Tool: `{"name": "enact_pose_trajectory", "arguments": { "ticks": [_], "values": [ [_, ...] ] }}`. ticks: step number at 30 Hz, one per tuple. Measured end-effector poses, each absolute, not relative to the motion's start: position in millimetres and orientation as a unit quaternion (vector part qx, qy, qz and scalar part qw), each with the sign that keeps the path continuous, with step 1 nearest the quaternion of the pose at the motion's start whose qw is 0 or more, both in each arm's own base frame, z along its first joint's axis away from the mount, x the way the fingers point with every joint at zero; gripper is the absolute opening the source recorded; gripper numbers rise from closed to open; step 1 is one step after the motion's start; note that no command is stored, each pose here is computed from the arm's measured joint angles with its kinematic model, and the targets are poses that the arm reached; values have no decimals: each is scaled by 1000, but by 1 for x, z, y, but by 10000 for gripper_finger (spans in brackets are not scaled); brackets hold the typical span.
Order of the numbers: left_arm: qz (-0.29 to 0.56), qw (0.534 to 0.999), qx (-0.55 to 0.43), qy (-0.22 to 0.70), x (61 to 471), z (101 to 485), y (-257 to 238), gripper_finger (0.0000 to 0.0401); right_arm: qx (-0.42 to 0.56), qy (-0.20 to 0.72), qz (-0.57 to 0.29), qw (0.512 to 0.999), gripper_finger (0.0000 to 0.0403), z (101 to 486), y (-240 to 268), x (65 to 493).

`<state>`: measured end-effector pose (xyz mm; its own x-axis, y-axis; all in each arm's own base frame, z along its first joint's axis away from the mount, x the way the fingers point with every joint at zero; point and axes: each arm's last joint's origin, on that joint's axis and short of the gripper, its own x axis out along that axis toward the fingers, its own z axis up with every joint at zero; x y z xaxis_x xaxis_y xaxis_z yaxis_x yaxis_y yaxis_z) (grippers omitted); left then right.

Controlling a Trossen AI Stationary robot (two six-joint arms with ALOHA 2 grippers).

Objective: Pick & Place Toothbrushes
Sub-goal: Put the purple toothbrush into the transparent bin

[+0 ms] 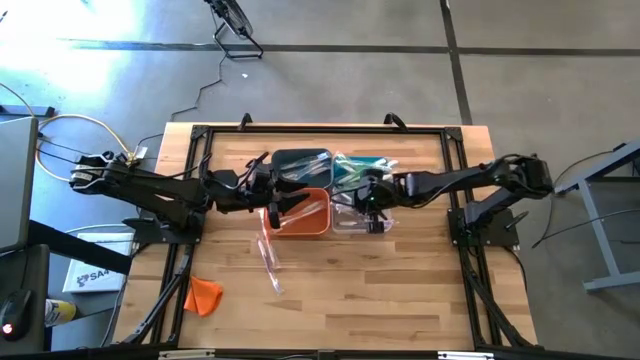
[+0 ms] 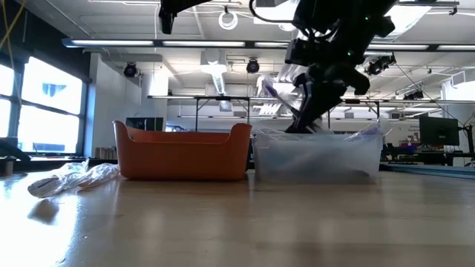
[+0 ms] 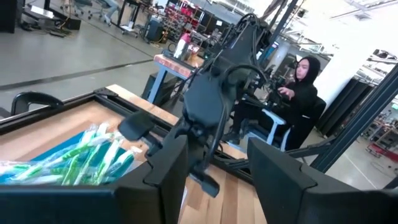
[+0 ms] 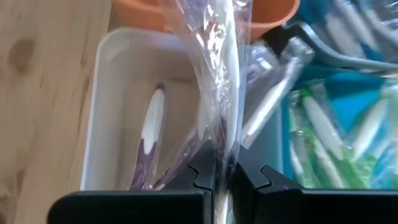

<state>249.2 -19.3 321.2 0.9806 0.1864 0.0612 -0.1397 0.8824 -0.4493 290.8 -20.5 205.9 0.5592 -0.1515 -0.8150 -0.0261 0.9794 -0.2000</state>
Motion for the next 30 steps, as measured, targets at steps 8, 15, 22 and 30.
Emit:
{"name": "enact_pose_trajectory", "arguments": {
  "ticks": [8,15,22,30],
  "values": [
    [87,968,-233,-41,249,319,-19,163,-90,478,-29,873,37,199,-20,294],
    [87,966,-239,-42,249,319,-19,163,-67,489,-37,869,143,197,-20,291],
    [86,966,-240,-42,249,319,-19,163,-61,459,-39,885,184,217,-19,283],
    [87,966,-240,-40,249,319,-19,163,17,331,-16,943,161,268,-15,267]
  ]
}}
